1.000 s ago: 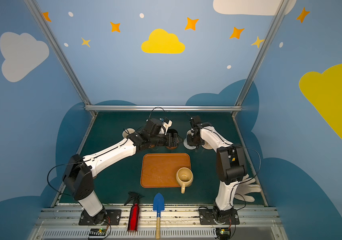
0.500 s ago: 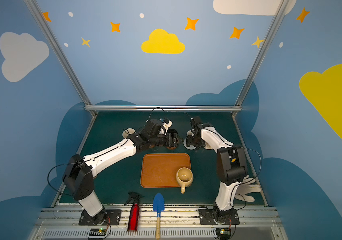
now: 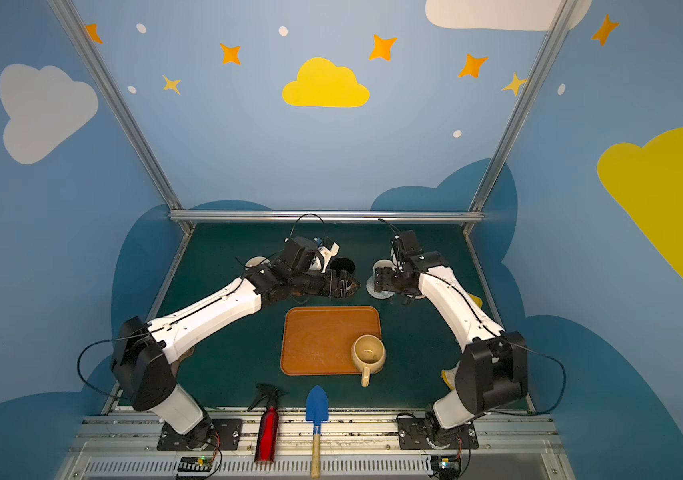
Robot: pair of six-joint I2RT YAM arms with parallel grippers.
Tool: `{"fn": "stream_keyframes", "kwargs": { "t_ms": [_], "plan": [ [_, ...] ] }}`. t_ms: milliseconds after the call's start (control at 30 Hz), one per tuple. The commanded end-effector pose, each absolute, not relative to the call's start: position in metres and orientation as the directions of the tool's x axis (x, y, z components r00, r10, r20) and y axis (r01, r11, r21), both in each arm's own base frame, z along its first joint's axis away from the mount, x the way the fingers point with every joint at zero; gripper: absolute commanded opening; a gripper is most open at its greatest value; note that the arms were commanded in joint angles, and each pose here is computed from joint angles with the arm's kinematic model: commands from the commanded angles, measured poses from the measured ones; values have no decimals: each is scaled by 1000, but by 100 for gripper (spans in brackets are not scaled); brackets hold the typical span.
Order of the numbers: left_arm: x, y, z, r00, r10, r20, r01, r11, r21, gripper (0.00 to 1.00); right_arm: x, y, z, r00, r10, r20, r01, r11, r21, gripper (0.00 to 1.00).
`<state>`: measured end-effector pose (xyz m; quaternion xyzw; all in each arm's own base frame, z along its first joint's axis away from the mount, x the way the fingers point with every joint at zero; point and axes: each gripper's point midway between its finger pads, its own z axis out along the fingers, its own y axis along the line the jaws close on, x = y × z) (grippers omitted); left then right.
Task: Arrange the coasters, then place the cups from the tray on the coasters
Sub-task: 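Move the right gripper to the beige mug on the tray and grasp it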
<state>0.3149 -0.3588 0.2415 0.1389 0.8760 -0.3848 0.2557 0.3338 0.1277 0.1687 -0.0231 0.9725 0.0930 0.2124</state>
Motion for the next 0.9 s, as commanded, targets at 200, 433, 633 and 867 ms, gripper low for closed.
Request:
{"fn": "stream_keyframes", "kwargs": {
  "t_ms": [200, 433, 633, 867],
  "plan": [
    [267, -323, 226, -872, 120, -474, 420, 679, -602, 100, 240, 142, 169, -932, -102, -349, -206, 939, 275, 91],
    [238, -317, 210, -904, 187, -385, 405, 662, -631, 100, 177, 152, 152, -954, -120, -274, -204, 931, 302, 90],
    [229, -316, 199, -916, 181, -359, 385, 654, -652, 100, 141, 144, 130, -968, -133, -212, -183, 955, 234, 90],
    [217, -317, 189, -925, 194, -327, 372, 639, -673, 100, 124, 170, 112, -959, -137, -247, -202, 945, 258, 88]
  ]
}}
